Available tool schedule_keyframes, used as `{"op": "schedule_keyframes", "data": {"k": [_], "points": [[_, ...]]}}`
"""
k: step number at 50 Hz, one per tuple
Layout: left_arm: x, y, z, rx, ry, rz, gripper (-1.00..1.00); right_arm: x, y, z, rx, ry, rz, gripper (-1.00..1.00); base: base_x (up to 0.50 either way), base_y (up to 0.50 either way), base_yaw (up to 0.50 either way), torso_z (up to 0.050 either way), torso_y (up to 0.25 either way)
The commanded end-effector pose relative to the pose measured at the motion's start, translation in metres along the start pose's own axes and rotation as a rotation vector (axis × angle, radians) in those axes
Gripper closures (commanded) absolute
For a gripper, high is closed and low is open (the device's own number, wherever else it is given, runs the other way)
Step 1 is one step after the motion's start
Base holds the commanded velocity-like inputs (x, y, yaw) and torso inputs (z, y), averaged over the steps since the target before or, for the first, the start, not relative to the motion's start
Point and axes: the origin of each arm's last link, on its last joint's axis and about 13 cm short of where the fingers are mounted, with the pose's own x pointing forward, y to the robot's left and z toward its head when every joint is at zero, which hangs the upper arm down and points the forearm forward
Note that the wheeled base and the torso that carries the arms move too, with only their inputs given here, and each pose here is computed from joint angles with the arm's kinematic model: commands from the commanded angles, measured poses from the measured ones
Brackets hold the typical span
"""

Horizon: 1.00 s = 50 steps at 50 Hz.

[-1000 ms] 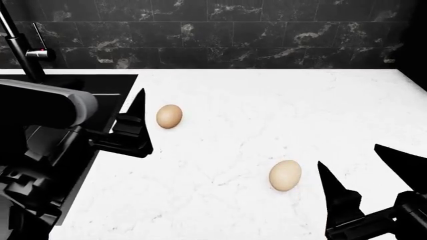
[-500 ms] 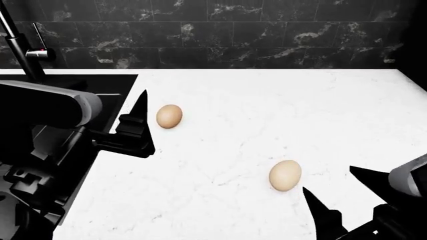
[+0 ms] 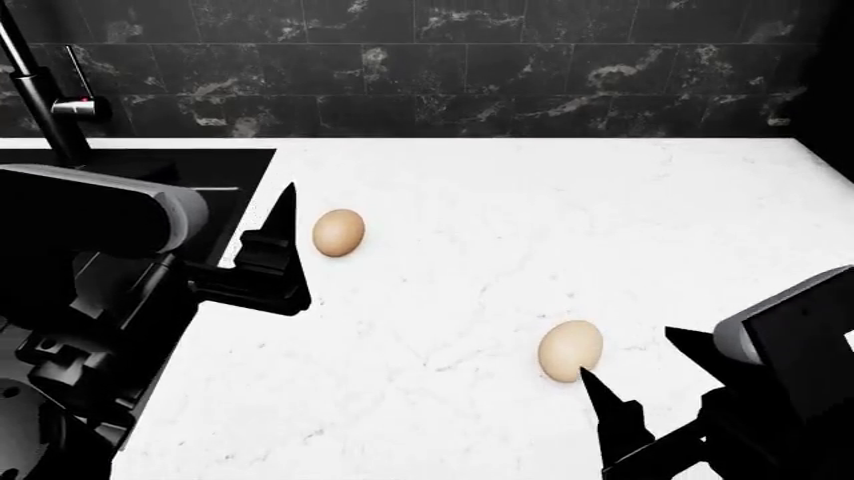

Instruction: Place the eggs and milk next to the bowl.

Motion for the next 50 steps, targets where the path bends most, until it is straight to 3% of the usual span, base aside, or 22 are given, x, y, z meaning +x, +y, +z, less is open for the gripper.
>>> {"op": "schedule_keyframes", "data": {"k": [1, 50], "points": [[0.002, 0.0, -0.001, 0.004, 0.004, 0.0, -1.0, 0.013, 0.002, -0.008, 0.003, 0.016, 0.025, -1.0, 0.0, 0.0, 0.0, 0.0, 0.0], [0.005, 0.0, -0.003, 0.013, 0.016, -0.005, -1.0, 0.048, -0.005, -0.021, 0.036, 0.058, 0.019, -1.0, 0.0, 0.0, 0.0, 0.0, 0.0]]}}
